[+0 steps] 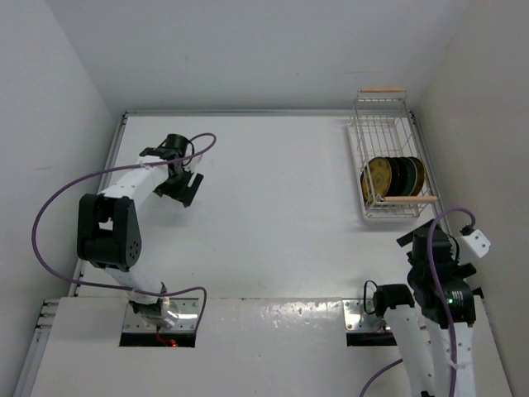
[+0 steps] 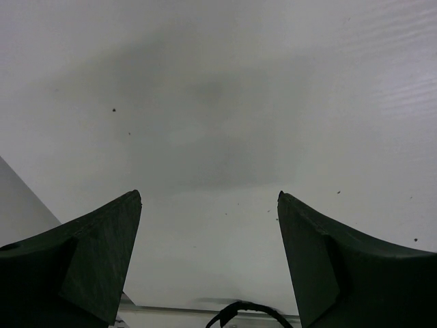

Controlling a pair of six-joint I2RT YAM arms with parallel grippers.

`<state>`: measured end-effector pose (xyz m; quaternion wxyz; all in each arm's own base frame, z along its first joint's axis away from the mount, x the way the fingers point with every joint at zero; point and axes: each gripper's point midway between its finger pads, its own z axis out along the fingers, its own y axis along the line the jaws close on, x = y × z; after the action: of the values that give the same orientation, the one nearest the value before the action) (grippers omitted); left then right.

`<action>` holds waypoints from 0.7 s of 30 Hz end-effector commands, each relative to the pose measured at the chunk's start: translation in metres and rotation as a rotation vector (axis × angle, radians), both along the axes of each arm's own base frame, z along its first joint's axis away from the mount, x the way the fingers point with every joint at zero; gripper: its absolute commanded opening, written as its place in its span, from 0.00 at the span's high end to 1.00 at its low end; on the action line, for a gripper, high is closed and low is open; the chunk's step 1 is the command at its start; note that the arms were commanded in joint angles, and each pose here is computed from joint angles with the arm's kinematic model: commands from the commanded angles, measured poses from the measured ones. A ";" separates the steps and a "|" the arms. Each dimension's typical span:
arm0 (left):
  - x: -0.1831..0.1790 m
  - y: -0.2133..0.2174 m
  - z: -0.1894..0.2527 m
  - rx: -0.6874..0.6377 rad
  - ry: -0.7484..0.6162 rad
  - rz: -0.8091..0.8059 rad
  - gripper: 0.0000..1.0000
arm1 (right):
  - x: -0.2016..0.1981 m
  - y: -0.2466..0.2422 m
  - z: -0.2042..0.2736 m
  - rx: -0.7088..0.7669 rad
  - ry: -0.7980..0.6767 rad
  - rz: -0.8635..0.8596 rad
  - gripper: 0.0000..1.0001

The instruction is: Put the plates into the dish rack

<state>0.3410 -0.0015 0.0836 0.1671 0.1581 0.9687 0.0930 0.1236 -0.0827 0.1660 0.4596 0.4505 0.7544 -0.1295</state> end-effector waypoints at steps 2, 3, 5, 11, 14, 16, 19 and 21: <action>-0.010 0.005 0.004 0.027 -0.022 -0.013 0.15 | 0.004 0.005 0.003 0.010 -0.094 0.043 0.00; -0.014 0.005 0.001 0.028 -0.010 -0.013 0.15 | 0.004 0.005 0.002 0.010 -0.094 0.043 0.00; -0.014 0.004 0.003 0.017 -0.018 -0.017 0.15 | 0.003 0.006 0.001 0.015 -0.096 0.045 0.00; -0.016 0.003 0.006 0.009 -0.031 0.000 0.15 | 0.005 0.010 -0.004 0.033 -0.080 0.059 0.00; -0.016 0.002 0.006 0.001 -0.030 -0.003 0.15 | 0.005 0.010 -0.005 0.036 -0.076 0.059 0.00; -0.016 0.002 0.006 0.001 -0.030 -0.003 0.15 | 0.005 0.010 -0.004 0.035 -0.080 0.060 0.00; -0.016 0.002 0.006 0.001 -0.030 -0.003 0.15 | 0.006 0.011 -0.004 0.037 -0.083 0.070 0.00; -0.016 0.002 0.006 0.001 -0.030 -0.003 0.15 | 0.008 0.013 -0.005 0.039 -0.078 0.081 0.00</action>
<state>0.3209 0.0026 0.0776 0.1572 0.1623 0.9693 0.0971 0.1253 -0.0722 0.1592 0.4802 0.4400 0.7539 -0.0862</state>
